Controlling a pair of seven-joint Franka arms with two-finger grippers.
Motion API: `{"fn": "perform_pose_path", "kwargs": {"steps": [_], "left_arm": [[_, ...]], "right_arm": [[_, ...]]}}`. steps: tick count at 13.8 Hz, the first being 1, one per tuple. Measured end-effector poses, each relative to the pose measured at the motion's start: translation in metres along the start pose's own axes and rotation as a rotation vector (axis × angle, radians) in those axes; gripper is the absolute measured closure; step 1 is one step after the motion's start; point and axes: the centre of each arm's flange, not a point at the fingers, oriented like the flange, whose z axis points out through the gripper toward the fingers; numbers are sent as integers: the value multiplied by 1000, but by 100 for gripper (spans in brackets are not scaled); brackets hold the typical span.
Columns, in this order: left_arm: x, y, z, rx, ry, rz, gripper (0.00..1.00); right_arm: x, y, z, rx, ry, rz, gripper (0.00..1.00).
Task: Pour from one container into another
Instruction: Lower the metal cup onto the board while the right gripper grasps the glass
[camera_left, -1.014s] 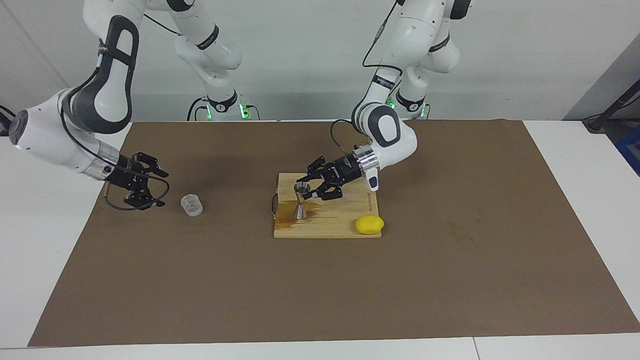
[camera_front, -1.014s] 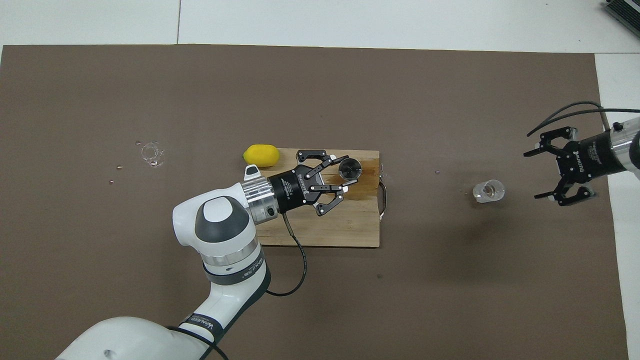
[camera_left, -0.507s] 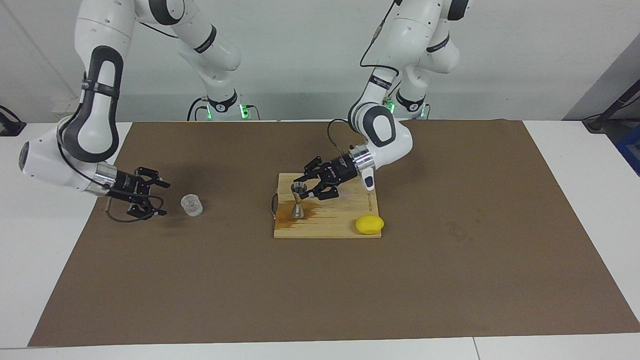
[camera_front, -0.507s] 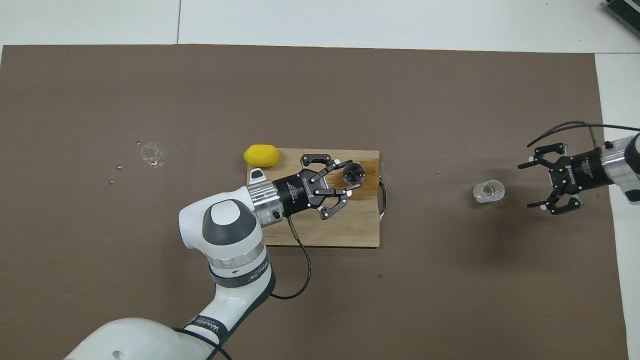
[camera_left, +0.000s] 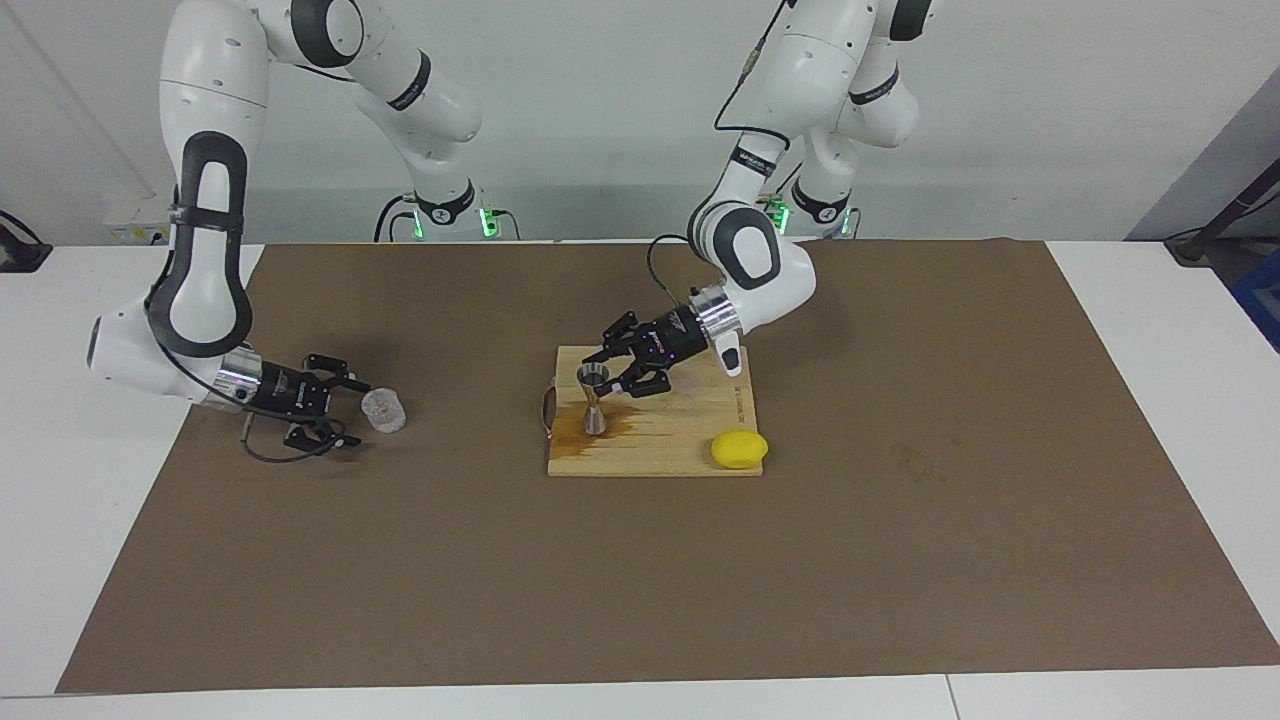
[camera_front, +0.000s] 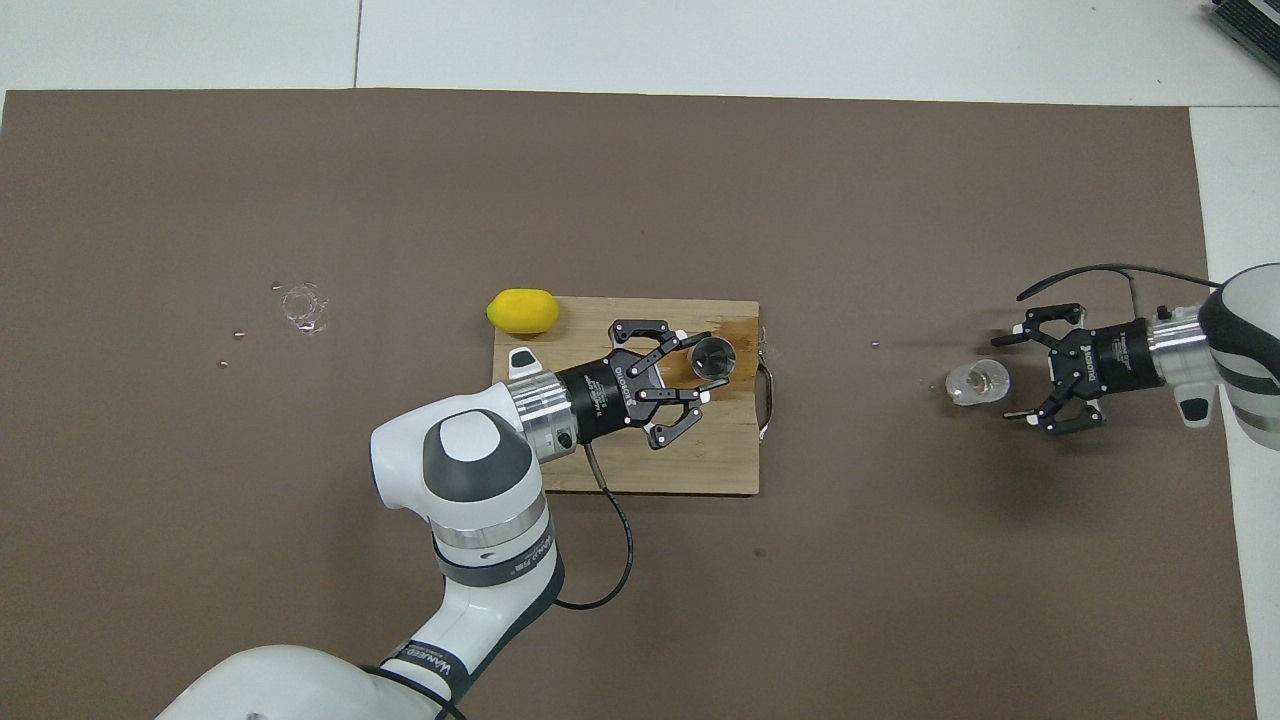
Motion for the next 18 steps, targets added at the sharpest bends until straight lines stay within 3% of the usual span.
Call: {"fn": "perform_pose_path", "kwargs": {"steps": [6,11,13,16,18], "left_arm": [[4,1,-2,-13,20,-2,50],[6,1,-2,-17,29,-3,50],[6,-1,-1,-13,30,-1,50],[5,-2,0,-12,31,1,50],[8,-4,2,-8,37,0,33]], "right_arm": [[-13,3,34,4,-54,-8,0],[-13,5,34,5,-53,-22,10],[-10,6,32,10,-53,-30,15],[-6,8,25,23,-55,-25,49],[-6,8,22,28,-54,-25,49]]}}
